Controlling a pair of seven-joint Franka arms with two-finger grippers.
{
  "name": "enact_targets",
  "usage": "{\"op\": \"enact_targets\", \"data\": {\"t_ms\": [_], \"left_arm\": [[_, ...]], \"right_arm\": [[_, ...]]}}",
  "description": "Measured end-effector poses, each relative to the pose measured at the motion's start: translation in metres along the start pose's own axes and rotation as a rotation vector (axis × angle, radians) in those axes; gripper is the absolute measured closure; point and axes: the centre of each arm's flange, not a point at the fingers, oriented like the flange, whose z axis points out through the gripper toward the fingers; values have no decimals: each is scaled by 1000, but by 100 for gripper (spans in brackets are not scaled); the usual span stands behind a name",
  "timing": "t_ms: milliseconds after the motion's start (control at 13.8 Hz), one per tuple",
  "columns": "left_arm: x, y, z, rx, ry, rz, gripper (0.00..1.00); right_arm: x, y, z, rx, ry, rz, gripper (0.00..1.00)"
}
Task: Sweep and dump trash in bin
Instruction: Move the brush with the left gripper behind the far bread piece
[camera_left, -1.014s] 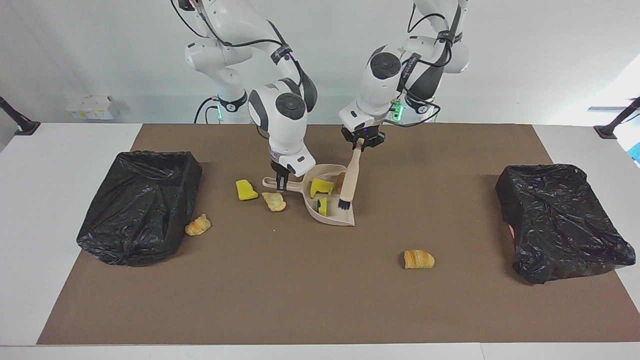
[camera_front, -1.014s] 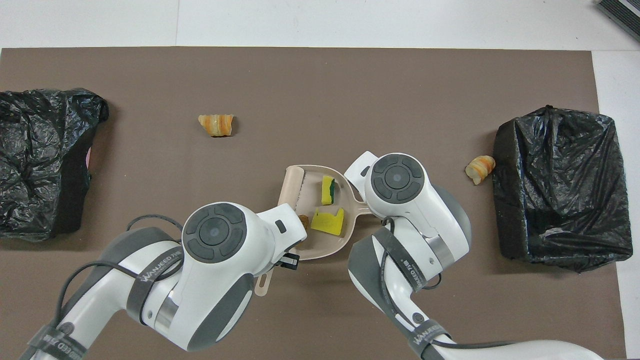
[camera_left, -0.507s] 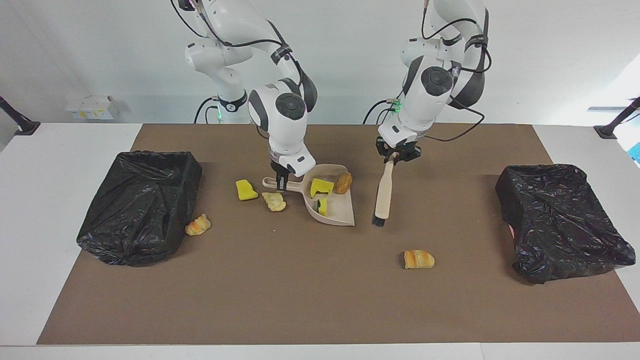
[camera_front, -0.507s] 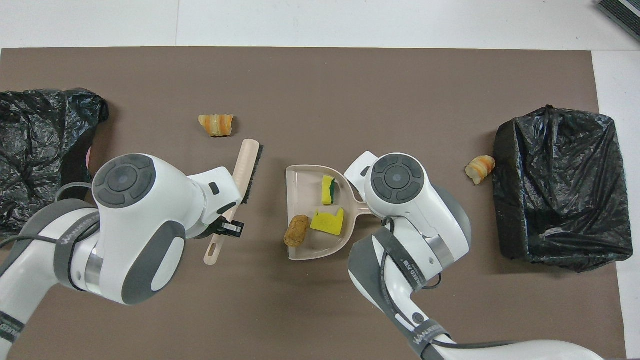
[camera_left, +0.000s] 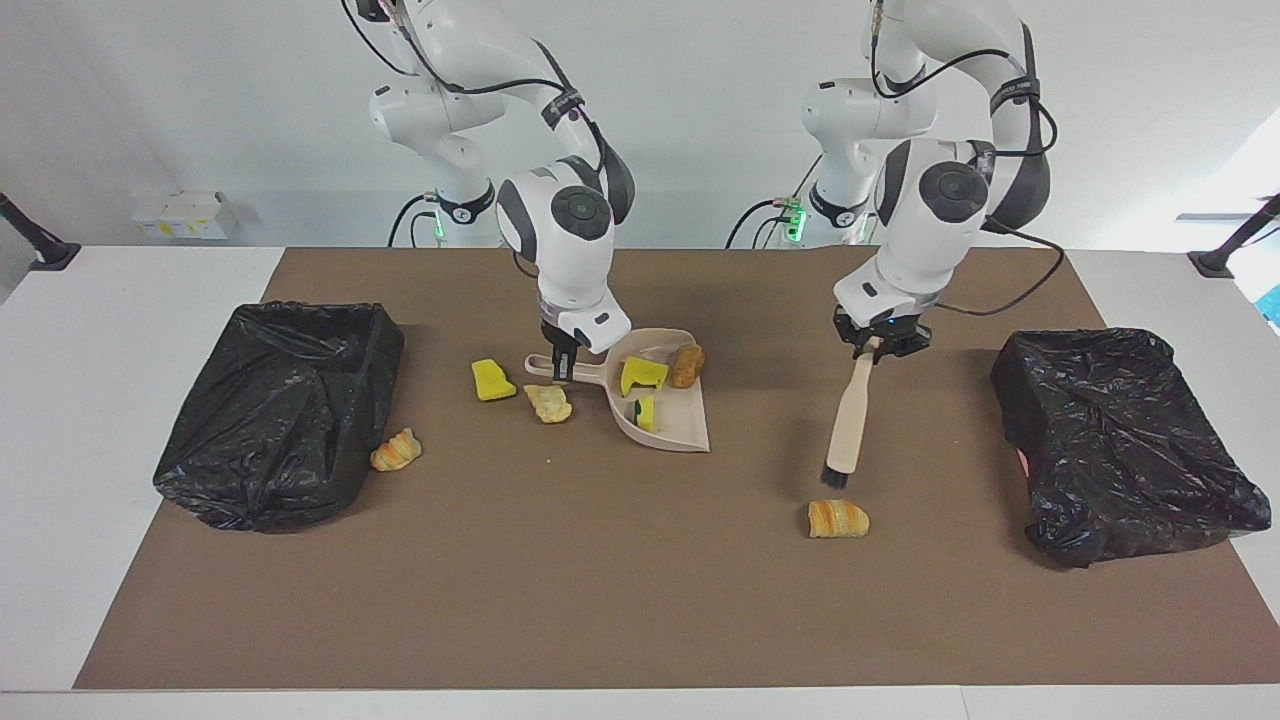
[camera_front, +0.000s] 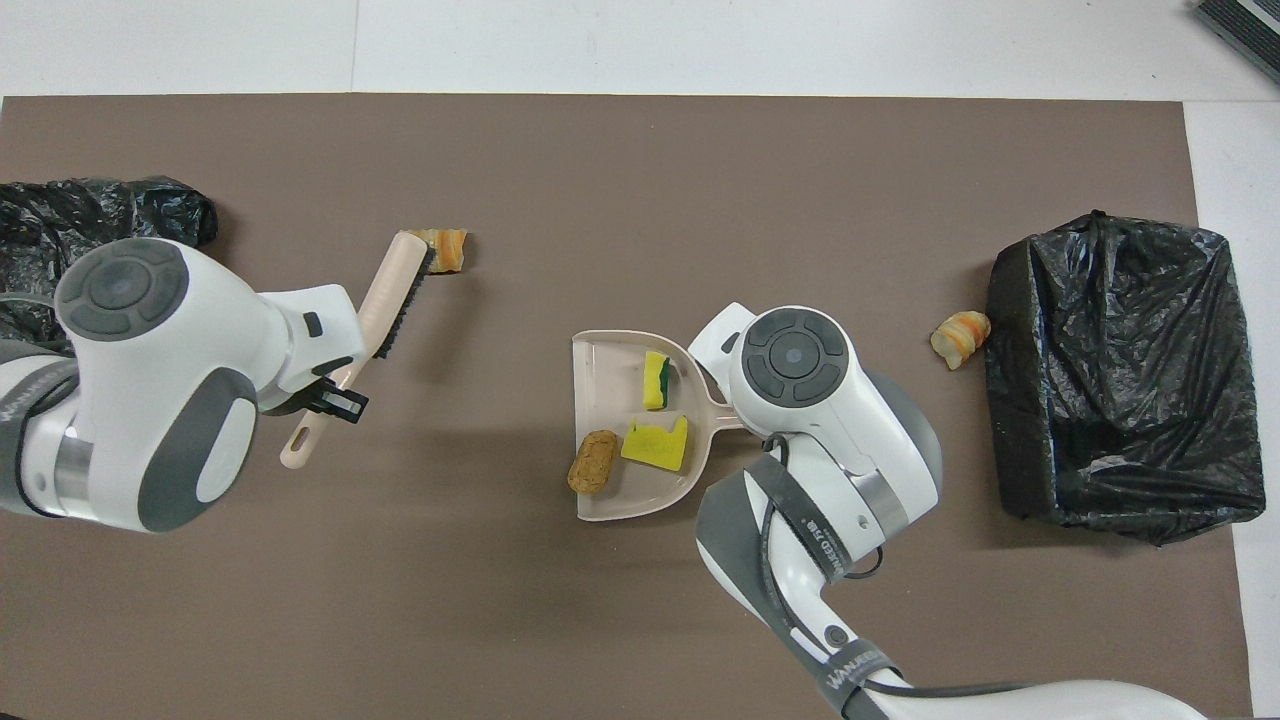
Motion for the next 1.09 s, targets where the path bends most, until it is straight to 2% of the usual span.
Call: {"op": "enact_targets", "data": {"t_ms": [72,290,652,797,1087], "left_arm": [[2,-17,8,7,4,13,74],[24,-45,29,89,22,81,74],[69,-67,31,194,43,152,74],[81,-73,27,233,49,228,74],[90,-77,30,256,46,339,74]], "right_arm": [[0,0,0,0,0,0,68],[0,0,0,0,0,0,68],[0,0,0,0,0,0,68],[0,0,0,0,0,0,68],[0,0,0,0,0,0,68]]}}
